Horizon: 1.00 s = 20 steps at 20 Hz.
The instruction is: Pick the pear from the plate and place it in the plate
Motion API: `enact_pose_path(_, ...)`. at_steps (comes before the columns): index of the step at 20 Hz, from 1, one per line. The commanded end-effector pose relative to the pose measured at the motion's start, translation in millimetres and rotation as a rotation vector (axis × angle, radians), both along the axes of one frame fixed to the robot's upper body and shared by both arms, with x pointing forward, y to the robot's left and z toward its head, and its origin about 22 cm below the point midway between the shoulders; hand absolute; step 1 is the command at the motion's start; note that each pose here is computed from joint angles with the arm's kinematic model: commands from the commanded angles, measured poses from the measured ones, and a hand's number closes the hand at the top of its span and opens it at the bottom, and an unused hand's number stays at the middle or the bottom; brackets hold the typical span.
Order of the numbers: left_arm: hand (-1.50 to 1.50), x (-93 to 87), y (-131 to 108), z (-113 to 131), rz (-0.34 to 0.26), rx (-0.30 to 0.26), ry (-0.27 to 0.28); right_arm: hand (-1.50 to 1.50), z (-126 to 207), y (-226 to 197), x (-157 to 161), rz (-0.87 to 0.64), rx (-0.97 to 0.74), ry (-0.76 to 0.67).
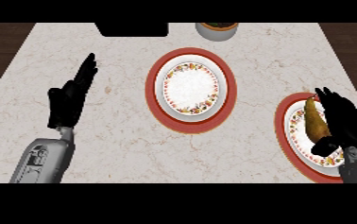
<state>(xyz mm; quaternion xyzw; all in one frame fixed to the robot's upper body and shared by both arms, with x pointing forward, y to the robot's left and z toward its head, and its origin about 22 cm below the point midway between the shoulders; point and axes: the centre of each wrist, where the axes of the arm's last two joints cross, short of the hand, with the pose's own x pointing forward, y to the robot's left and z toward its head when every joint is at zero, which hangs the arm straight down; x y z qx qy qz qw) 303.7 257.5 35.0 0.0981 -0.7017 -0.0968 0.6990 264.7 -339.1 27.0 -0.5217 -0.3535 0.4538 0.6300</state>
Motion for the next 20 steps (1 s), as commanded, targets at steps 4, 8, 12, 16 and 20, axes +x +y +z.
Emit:
enact_pose_path(4, 0.0, -4.6, 9, 19, 0.014, 0.006, 0.001, -1.5, -28, -15, -2, -0.043, -0.013, 0.035)
enact_pose_path(8, 0.0, -3.7, -7, 4, 0.002, 0.018, 0.007, 1.5, -13, -10, 25, 0.012, -0.016, 0.009)
enact_pose_path(12, 0.0, -11.9, -1, 7, 0.006, -0.012, 0.006, 1.5, -25, -26, 26, 0.006, -0.064, -0.075)
enact_pose_path(16, 0.0, -0.2, 8, 7, 0.004, 0.005, 0.001, 1.5, -28, -14, 4, 0.034, -0.052, -0.092)
enact_pose_path(20, 0.0, -10.1, -2, -1, -0.006, 0.01, 0.007, 1.5, -38, -35, 8, 0.125, 0.079, 0.018)
